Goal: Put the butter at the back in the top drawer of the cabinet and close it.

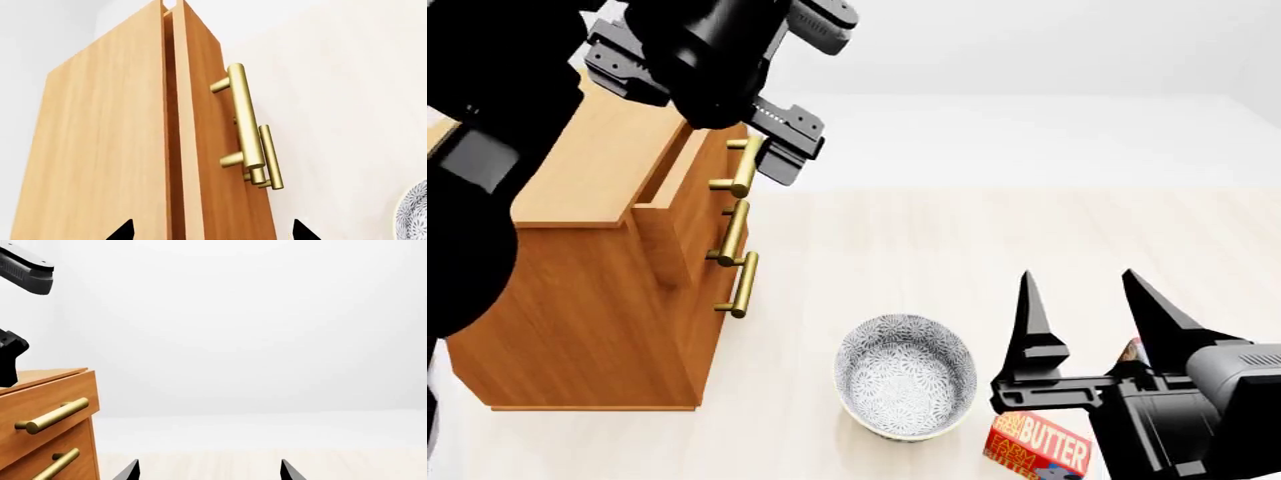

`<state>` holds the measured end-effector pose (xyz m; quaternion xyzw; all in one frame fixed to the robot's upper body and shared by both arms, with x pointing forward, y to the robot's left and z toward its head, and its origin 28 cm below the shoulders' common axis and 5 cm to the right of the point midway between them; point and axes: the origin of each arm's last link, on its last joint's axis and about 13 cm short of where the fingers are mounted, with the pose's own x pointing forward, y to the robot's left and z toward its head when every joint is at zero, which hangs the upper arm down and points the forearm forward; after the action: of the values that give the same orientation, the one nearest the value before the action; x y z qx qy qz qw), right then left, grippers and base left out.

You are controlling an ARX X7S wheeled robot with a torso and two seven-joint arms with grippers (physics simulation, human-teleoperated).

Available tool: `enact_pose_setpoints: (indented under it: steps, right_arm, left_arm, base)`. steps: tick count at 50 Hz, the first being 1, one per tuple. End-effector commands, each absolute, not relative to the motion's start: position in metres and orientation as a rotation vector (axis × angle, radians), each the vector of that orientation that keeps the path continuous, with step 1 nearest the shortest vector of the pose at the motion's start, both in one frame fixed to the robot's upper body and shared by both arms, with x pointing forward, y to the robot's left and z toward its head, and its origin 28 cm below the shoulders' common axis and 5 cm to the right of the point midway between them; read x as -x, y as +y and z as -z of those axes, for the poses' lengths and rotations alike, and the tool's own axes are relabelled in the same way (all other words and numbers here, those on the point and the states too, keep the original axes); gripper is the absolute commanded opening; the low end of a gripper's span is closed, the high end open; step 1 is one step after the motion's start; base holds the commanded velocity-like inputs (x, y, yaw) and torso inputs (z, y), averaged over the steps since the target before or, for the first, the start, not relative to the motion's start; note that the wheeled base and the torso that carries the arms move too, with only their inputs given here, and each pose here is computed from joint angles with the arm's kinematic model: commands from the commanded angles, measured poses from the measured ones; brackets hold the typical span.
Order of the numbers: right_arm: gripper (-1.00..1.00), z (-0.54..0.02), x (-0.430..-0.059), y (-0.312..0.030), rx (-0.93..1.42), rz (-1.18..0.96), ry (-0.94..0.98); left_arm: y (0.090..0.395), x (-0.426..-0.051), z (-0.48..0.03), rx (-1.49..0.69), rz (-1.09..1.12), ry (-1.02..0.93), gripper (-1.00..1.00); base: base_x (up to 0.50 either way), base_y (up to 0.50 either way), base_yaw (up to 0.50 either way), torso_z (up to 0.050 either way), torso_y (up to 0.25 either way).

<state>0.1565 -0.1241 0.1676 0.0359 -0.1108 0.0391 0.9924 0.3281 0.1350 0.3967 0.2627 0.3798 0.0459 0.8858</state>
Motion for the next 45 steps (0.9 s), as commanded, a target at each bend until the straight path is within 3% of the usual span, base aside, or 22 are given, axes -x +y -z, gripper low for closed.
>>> enact_pose_setpoints:
  steps: [1, 45]
  right_arm:
    - [1.00, -0.166, -0.157, -0.126, -0.075, -0.077, -0.219]
    - [1.00, -0.160, -0.162, -0.136, -0.102, -0.071, -0.206]
  left_arm:
    - [0.137, -0.333, -0.388, -0.552, -0.118, 0.817, 1.00]
    - [0.136, -0.336, -0.368, -0.609, -0.195, 0.861, 1.00]
  base:
    - [0.00, 0.00, 0.00, 0.000, 0.000]
    - [0.00, 0.00, 0.00, 0.000, 0.000]
